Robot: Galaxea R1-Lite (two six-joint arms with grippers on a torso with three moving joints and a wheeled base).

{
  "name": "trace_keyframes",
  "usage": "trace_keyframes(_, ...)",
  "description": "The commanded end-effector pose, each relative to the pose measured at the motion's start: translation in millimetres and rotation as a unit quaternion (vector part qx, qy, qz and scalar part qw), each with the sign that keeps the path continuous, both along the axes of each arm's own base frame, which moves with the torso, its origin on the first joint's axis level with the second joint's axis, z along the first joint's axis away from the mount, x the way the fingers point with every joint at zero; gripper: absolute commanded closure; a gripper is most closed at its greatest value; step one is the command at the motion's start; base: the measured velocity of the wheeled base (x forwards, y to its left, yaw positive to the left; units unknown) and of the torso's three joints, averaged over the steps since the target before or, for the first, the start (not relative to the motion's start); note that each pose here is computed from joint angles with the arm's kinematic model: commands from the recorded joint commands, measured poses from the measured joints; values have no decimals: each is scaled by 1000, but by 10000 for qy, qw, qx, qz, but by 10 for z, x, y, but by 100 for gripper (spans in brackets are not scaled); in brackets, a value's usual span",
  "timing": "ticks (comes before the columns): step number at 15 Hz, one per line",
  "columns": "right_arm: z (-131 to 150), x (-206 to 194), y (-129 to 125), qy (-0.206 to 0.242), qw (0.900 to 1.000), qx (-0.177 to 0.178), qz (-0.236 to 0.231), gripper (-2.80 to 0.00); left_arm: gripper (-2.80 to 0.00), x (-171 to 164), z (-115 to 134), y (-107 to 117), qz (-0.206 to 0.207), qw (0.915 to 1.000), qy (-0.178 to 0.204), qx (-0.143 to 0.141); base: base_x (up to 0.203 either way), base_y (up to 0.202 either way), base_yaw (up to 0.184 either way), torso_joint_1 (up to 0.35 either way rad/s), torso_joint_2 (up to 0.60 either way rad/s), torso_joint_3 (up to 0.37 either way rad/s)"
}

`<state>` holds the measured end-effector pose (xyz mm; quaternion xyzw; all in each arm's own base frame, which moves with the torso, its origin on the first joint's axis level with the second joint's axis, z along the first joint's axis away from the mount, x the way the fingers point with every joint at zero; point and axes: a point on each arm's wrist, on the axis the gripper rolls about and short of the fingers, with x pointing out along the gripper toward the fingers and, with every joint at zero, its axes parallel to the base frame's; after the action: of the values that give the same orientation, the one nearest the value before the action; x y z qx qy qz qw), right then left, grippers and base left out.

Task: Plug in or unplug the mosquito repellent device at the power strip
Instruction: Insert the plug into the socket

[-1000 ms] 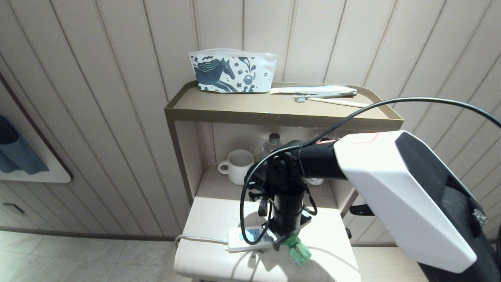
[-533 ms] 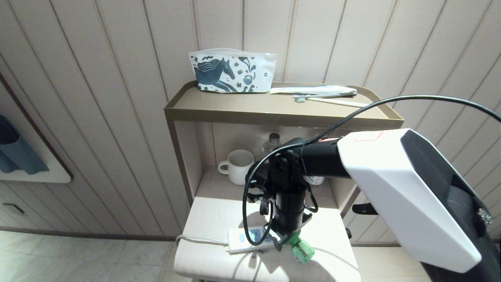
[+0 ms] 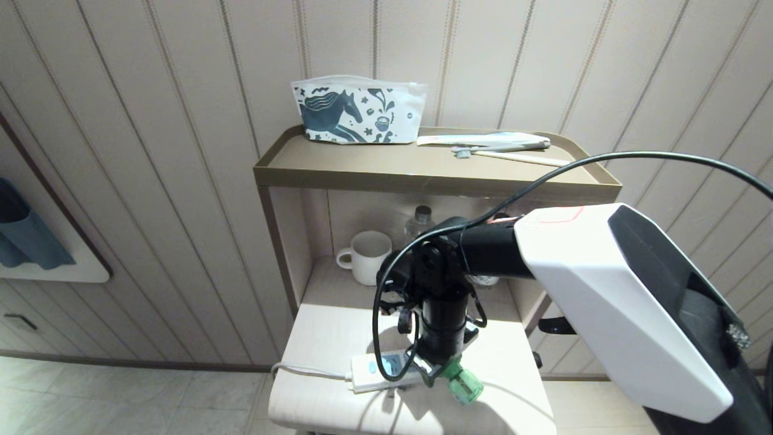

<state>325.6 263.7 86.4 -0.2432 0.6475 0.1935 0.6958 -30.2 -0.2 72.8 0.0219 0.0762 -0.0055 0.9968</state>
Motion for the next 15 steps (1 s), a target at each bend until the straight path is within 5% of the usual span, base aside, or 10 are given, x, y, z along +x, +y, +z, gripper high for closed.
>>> trace_keyframes(1,-53,13,11,24,10000,-22,19,0,0,0,-2,0,0,10000,11,-1,0,0,0,0,0,0)
trace_keyframes(15,-127,25,31,31,9987,-193,477,0,0,0,-2,0,0,10000,11,-1,0,0,0,0,0,0)
